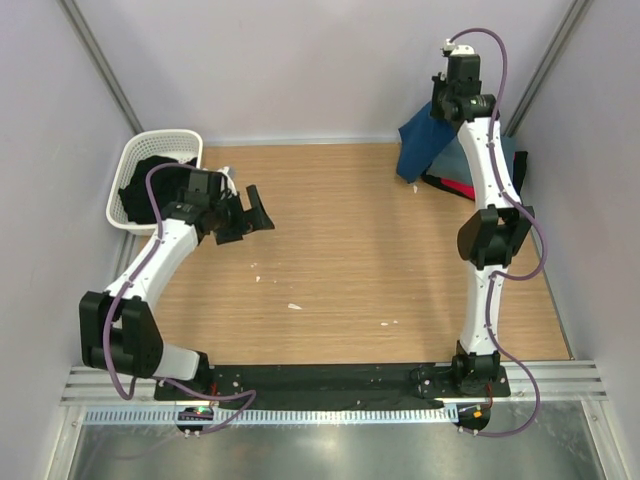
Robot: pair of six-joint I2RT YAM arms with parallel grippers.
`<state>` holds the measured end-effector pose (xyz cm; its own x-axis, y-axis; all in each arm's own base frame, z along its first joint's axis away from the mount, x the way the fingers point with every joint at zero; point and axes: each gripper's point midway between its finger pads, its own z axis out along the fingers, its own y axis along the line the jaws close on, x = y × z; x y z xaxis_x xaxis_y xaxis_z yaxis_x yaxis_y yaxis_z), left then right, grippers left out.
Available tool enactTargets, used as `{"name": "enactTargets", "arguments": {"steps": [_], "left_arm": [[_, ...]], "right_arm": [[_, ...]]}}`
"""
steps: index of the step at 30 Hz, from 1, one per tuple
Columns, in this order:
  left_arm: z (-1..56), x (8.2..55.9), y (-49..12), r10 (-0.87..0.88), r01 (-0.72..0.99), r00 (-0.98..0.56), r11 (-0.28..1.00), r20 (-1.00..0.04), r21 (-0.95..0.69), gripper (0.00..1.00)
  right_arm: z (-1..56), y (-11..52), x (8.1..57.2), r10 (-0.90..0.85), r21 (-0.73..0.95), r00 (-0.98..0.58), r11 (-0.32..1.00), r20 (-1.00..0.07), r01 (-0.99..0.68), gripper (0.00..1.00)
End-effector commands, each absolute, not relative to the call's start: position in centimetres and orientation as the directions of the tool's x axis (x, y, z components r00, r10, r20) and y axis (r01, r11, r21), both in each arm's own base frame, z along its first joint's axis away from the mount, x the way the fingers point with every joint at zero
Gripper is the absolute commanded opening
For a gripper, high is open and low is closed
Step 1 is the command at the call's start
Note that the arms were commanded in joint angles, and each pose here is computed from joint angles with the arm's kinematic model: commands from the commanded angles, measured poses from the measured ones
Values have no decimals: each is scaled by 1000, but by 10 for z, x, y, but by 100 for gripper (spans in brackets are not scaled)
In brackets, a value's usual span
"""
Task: Fold and stack the t-shirts
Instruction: Neatly place the folded tshirt to the corner
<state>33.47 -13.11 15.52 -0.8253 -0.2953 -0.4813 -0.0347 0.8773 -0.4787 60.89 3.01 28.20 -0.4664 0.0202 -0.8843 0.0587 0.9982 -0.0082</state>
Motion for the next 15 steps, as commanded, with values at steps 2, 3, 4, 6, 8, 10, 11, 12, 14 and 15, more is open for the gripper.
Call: {"name": "enactTargets", "arguments": {"steps": [2,3,4,6,8,10,11,12,14,15], "left_arm": [[173,350,-134,-280,32,-803,862,-526,-507,99],[172,351,-133,-280,31,-804,861,-524,-507,99],[172,351,-134,-279,33,-805,860,-523,-509,99],[170,353,-133,-280,31,-811,857,-514,-515,98],[169,355,-134,-282,29,-813,854,-510,-520,98],[169,355,-134,-282,29,-815,852,-506,-522,98],[168,355,-134,-281,29,-817,851,-503,-524,98],[168,355,-134,-285,25,-818,851,-500,-525,98],[169,356,-134,-286,27,-817,849,-501,-528,98],[169,356,-135,-285,28,-819,847,-498,-531,98]], "right_arm": [[331,28,615,3,-8,-343,1000,-939,29,1],[333,23,614,6,-7,-340,999,-941,37,1],[336,23,614,6,-6,-333,999,-943,34,1],[345,22,613,9,-1,-315,999,-949,32,1],[351,19,612,-22,-30,-302,999,-953,24,1],[355,10,612,-16,-27,-293,999,-956,32,1],[358,8,612,-11,-22,-287,999,-958,33,1],[359,6,611,-6,-14,-286,1000,-958,27,1],[362,1,610,5,-3,-280,1000,-960,30,1],[364,-13,609,14,2,-277,999,-961,43,1]]}}
